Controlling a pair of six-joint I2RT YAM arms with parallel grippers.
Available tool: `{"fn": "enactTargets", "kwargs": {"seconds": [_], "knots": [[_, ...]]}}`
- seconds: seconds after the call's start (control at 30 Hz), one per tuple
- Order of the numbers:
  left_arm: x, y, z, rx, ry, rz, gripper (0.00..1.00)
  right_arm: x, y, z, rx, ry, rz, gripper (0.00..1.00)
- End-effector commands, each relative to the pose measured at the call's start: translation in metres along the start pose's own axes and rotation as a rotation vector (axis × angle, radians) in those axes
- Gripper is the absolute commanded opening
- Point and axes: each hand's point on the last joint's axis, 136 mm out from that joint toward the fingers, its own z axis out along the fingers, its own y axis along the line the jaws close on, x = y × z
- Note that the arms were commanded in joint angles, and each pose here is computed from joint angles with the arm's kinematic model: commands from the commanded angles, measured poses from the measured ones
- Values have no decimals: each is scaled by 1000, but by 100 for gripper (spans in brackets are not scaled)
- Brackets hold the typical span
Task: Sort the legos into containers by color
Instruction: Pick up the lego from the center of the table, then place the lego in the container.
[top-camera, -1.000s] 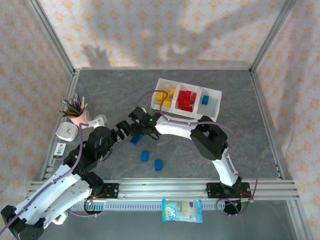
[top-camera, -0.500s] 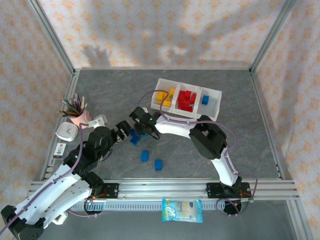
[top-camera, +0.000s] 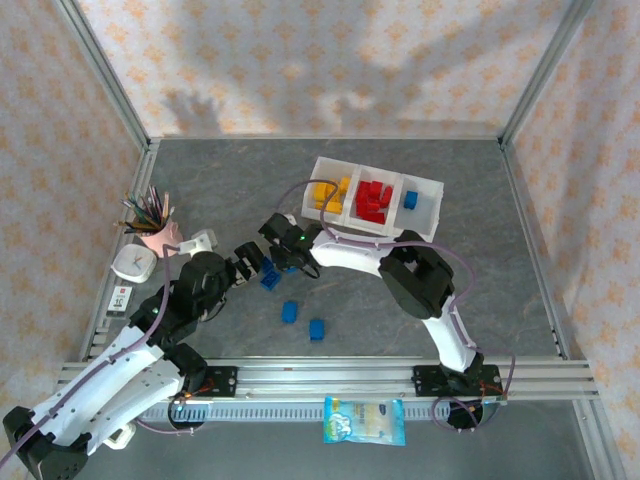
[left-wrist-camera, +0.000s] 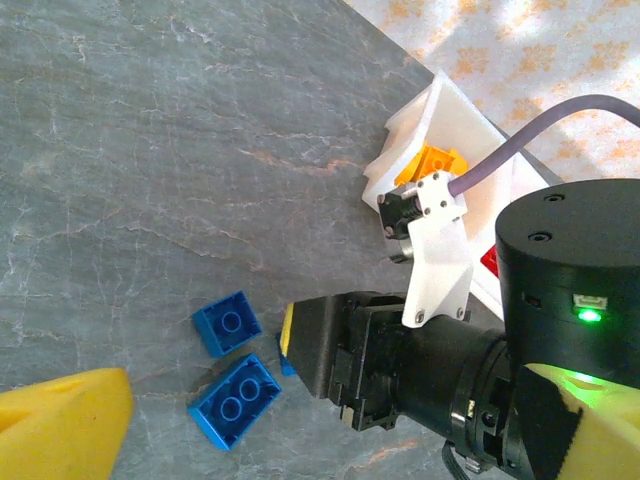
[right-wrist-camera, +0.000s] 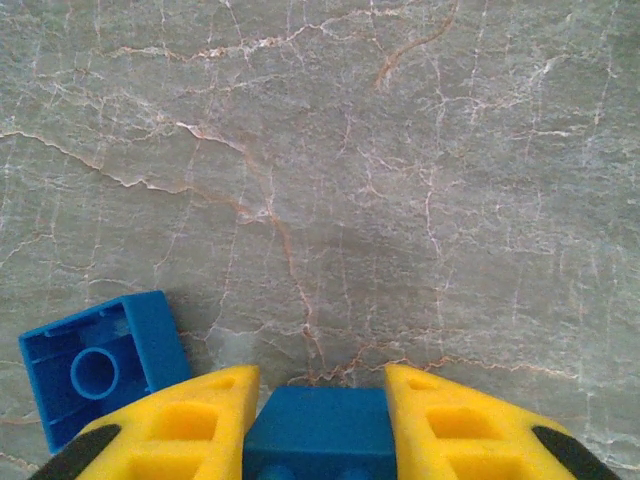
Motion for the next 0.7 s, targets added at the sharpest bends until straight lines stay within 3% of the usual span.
{"fn": "enactTargets", "kwargs": {"seconds": [0.0,0.3,0.67], "knots": [[-6,-7,-1,25,-11,-5,99,-10,-7,-20,0,-22,32,27],[-9,-34,1,118,13,16,99,-38,-43,-75,15,-124,144,26],[2,-87,26,266,89,78,99,-37,-150,-131,165,-212,334,26]]}}
